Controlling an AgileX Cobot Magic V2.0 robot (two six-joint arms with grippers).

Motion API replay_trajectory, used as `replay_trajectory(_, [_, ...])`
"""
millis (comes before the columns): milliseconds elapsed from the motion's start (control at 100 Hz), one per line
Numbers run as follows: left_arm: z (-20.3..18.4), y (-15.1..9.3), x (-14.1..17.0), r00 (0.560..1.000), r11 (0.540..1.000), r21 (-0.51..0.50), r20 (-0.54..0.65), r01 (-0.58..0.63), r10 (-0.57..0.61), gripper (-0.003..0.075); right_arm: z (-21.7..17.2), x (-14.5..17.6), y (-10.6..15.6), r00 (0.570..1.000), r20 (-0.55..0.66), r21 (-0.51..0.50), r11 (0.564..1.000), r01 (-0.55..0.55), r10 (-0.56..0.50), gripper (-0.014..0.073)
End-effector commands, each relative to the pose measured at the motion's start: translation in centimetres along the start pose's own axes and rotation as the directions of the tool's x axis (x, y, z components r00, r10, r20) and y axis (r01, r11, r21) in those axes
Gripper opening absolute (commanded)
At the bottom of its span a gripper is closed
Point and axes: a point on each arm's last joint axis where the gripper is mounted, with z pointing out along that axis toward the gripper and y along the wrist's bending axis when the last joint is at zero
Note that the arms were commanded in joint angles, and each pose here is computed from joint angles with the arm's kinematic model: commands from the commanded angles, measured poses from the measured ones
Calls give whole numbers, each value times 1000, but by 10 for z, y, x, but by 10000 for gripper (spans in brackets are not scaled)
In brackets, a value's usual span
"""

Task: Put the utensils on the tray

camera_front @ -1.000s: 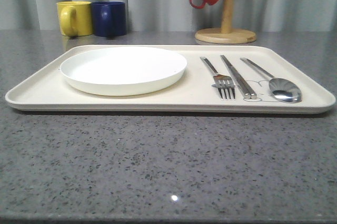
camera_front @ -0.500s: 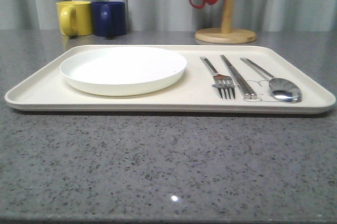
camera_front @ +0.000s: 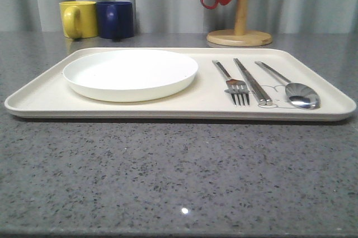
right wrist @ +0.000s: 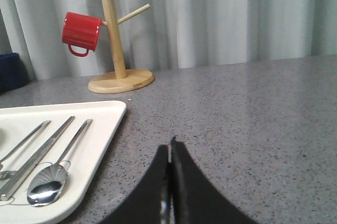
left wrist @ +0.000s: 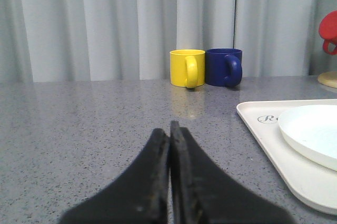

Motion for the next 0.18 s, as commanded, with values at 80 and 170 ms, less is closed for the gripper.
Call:
replay_trajectory(80, [-2, -1, 4, 997, 1000, 2, 80, 8, -8, -18, -1, -14, 2, 994, 108, -12, 1000, 11, -10, -69])
replay_trajectory(170, [-2, -1, 4, 997, 1000, 2, 80, 8, -8, -18, -1, -14, 2, 994, 108, -12, 1000, 11, -10, -69])
